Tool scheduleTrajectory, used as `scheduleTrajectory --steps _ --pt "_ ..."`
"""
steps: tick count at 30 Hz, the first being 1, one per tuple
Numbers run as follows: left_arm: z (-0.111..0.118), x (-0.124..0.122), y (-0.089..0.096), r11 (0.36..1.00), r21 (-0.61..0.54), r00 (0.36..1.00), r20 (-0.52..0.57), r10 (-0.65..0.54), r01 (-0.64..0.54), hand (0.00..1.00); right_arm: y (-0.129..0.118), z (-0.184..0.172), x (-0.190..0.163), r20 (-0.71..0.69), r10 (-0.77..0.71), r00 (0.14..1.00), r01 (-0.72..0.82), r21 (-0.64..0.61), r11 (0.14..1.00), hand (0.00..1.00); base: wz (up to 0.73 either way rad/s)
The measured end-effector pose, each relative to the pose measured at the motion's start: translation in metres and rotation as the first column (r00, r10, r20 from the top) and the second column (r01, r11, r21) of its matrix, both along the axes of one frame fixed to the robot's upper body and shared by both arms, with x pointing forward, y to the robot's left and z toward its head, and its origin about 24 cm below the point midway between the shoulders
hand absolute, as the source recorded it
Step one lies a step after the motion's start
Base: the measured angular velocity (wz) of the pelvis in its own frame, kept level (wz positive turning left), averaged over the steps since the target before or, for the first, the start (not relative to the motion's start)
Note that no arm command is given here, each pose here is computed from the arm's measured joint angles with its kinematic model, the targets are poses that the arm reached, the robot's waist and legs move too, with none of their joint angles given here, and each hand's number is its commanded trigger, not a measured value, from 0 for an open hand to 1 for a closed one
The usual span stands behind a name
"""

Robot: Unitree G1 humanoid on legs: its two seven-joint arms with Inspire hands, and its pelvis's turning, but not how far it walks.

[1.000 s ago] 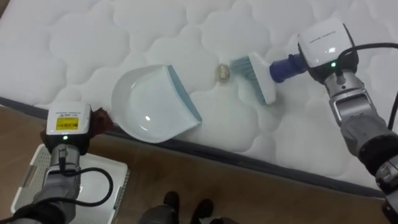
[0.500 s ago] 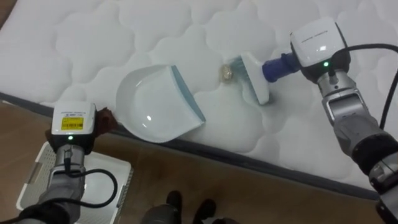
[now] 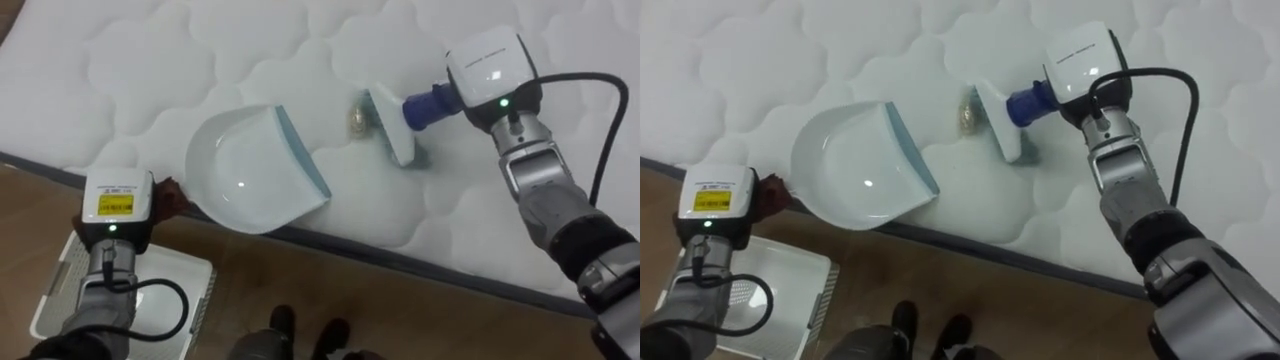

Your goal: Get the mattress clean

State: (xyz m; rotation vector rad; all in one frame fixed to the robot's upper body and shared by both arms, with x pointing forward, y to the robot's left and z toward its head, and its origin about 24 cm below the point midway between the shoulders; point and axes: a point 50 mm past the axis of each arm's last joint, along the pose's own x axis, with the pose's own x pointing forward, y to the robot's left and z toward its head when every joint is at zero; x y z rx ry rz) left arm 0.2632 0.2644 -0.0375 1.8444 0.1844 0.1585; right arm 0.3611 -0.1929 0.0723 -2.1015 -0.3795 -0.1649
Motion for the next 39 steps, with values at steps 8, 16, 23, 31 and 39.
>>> scheduleTrajectory --steps 8,16,23,31,39 --pt "-0.002 -0.001 -0.001 1.000 -0.011 1.000 -0.006 0.005 -0.005 1.00 0.019 -0.002 0.001 -0.033 0.032 0.999 -0.030 0.051 0.998 1.00 0.00" --pt "-0.004 -0.001 -0.006 1.000 -0.022 1.000 -0.012 -0.001 0.001 1.00 0.030 0.002 0.002 -0.052 0.055 0.997 -0.049 0.097 0.994 1.00 0.00" --pt "-0.005 -0.002 -0.007 1.000 -0.028 1.000 -0.014 0.003 -0.003 1.00 0.038 0.002 0.002 -0.096 0.063 0.993 -0.047 0.157 0.986 1.00 0.00" --pt "-0.008 -0.004 -0.009 0.998 -0.057 1.000 -0.022 0.013 -0.014 1.00 0.054 0.001 0.000 -0.151 0.106 0.983 -0.075 0.200 0.977 1.00 0.00" --pt "-0.012 -0.007 -0.011 0.998 -0.068 0.999 -0.037 0.014 -0.017 1.00 0.064 -0.001 -0.001 -0.179 0.118 0.977 -0.079 0.213 0.974 1.00 0.00"
